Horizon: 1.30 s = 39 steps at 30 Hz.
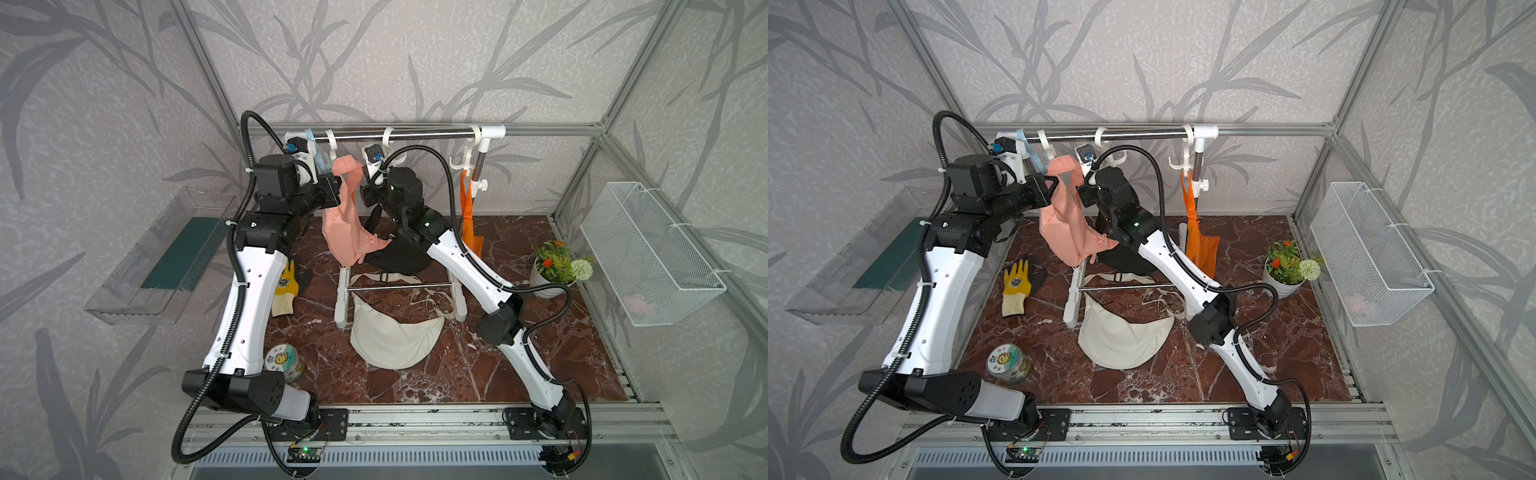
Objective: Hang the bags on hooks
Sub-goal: Hang the bag on the hook.
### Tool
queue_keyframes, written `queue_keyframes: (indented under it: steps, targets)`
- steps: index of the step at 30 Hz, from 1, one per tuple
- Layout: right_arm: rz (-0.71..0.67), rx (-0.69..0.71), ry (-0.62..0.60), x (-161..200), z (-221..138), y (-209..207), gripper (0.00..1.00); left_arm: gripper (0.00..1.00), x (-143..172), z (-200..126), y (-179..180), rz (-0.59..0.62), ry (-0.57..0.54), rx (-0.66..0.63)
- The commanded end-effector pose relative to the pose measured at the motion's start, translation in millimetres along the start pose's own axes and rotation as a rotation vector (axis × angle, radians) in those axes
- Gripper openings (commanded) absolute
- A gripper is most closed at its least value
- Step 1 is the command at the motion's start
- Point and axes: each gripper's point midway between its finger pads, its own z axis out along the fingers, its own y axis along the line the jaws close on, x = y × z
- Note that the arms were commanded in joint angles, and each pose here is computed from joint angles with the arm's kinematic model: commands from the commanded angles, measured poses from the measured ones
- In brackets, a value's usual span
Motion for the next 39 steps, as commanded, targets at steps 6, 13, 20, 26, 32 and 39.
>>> queue_keyframes:
  steps: [6,13,20,26,32,39]
  targets:
    - [0.025,0.185,-0.079,-16.3,1.6,-59.0,0.10,0.00,-53.3,-51.8,-20.6,0.038,-0.224,0.016]
    - [0.009,0.166,-0.062,-13.5,4.1,-55.3,0.11,0.00,-50.8,-40.7,-18.6,0.024,-0.189,0.018]
    - [0.010,0.088,-0.014,-5.2,2.4,-41.3,0.19,0.00,-31.0,-33.6,-1.4,0.015,-0.135,-0.049]
    - [0.006,0.027,-0.002,-2.5,-7.4,-29.1,0.33,0.00,-17.3,-24.3,16.8,0.006,-0.098,-0.116]
    - [-0.001,-0.037,-0.034,-5.5,-29.1,-16.6,0.50,0.00,-4.3,-12.4,30.5,-0.021,-0.064,-0.149]
    - [-0.013,-0.103,-0.041,-8.4,-58.7,-5.2,0.59,0.00,12.8,-2.7,39.6,-0.043,-0.014,-0.156]
